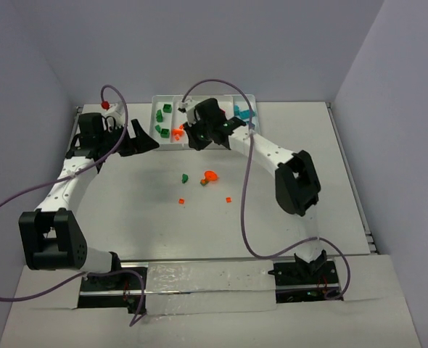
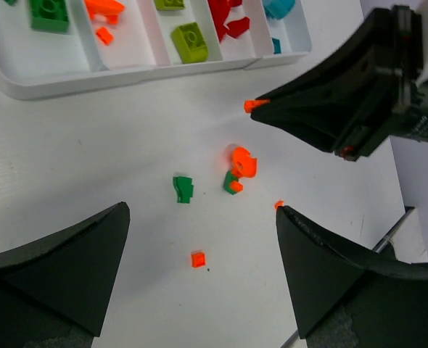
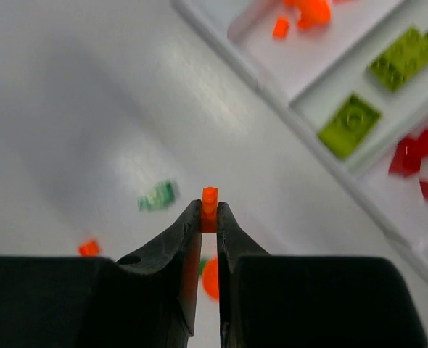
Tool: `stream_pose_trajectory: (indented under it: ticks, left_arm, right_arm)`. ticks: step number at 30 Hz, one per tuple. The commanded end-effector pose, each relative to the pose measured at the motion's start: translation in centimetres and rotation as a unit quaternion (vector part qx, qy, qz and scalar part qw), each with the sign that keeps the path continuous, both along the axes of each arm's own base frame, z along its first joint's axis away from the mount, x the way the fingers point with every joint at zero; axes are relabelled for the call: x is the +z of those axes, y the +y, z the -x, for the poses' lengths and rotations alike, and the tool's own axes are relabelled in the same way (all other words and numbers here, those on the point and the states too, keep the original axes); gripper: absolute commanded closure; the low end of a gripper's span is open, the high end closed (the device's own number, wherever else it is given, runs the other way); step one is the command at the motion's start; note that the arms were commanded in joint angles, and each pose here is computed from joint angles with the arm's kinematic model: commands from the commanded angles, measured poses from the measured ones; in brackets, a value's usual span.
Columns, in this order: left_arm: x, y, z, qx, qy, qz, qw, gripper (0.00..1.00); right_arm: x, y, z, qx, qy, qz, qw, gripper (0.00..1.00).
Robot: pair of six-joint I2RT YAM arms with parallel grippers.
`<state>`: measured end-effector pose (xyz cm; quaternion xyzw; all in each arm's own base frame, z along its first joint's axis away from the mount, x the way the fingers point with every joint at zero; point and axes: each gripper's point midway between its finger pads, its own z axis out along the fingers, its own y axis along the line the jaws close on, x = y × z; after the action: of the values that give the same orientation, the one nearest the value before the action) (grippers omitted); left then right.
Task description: Sort the legos into containers by color
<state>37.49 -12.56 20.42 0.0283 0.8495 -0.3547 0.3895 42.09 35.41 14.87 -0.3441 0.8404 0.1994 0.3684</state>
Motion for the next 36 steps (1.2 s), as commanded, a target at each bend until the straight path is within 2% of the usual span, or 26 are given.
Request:
stream_pose_trajectory:
  ticks: [1, 3, 5, 7, 10, 14, 17, 18, 21, 25, 28, 29, 31, 33, 36]
  left_arm:
    - [2.3, 1.7, -1.5, 0.011, -0.047, -0.006, 0.999, 0.07]
    - [2.0, 2.6, -1.4, 0.019, -0.046, -0.009, 0.999, 0.08]
    - [1.9, 2.9, -1.3, 0.020, -0.047, -0.011, 0.999, 0.08]
    - [1.7, 3.4, -1.3, 0.027, -0.047, -0.014, 0.998, 0.07]
    - [1.0, 3.7, -1.3, 0.030, -0.041, -0.015, 0.999, 0.07]
    - [0.5, 3.8, -1.3, 0.027, -0.035, -0.016, 0.999, 0.07]
    - [0.1, 3.9, -1.4, 0.025, -0.034, -0.020, 0.999, 0.07]
    - [0.0, 3.9, -1.5, 0.024, -0.036, -0.023, 0.999, 0.07]
    - [-0.5, 4.0, -1.4, 0.021, -0.034, -0.032, 0.999, 0.07]
    - [-1.1, 3.9, -1.1, 0.011, -0.039, -0.045, 0.998, 0.08]
    - [-2.9, 1.7, 0.1, -0.021, -0.033, -0.083, 0.996, 0.12]
    - [-3.3, 0.9, 0.5, -0.034, -0.037, -0.097, 0.994, 0.12]
    - [-5.1, -1.7, 1.7, -0.061, -0.031, -0.139, 0.988, 0.14]
    - [-6.4, -2.9, 2.3, -0.076, -0.017, -0.158, 0.984, 0.15]
    - [-8.4, -5.4, 3.3, -0.104, 0.002, -0.179, 0.978, 0.15]
  right_arm:
    - [1.4, 3.6, -5.0, -0.028, -0.018, -0.052, 0.998, 1.00]
    - [2.7, 4.9, -7.1, -0.032, -0.041, -0.069, 0.996, 1.00]
    - [0.5, 5.4, -8.1, -0.042, -0.033, -0.061, 0.997, 1.00]
    - [0.3, 6.1, -9.6, -0.056, -0.046, -0.075, 0.994, 0.99]
    - [-0.8, 6.5, -10.9, -0.068, -0.062, -0.086, 0.992, 0.87]
    - [-1.9, 6.7, -12.3, -0.080, -0.079, -0.084, 0.990, 0.79]
    - [-1.1, 6.5, -13.2, -0.089, -0.097, -0.095, 0.987, 0.50]
    - [-0.7, 6.4, -13.3, -0.092, -0.104, -0.098, 0.985, 0.44]
    - [0.0, 6.4, -13.4, -0.092, -0.111, -0.102, 0.984, 0.34]
    - [1.7, 6.0, -13.2, -0.101, -0.110, -0.114, 0.982, 0.32]
    - [5.2, 4.0, -12.9, -0.118, -0.102, -0.148, 0.977, 0.31]
    - [7.3, 3.0, -12.1, -0.125, -0.100, -0.163, 0.974, 0.30]
    - [8.2, -0.4, -11.6, -0.146, -0.080, -0.171, 0.971, 0.29]
    - [11.7, -2.7, -10.6, -0.156, -0.090, -0.188, 0.966, 0.28]
    - [12.9, -7.0, -9.1, -0.179, -0.089, -0.172, 0.965, 0.26]
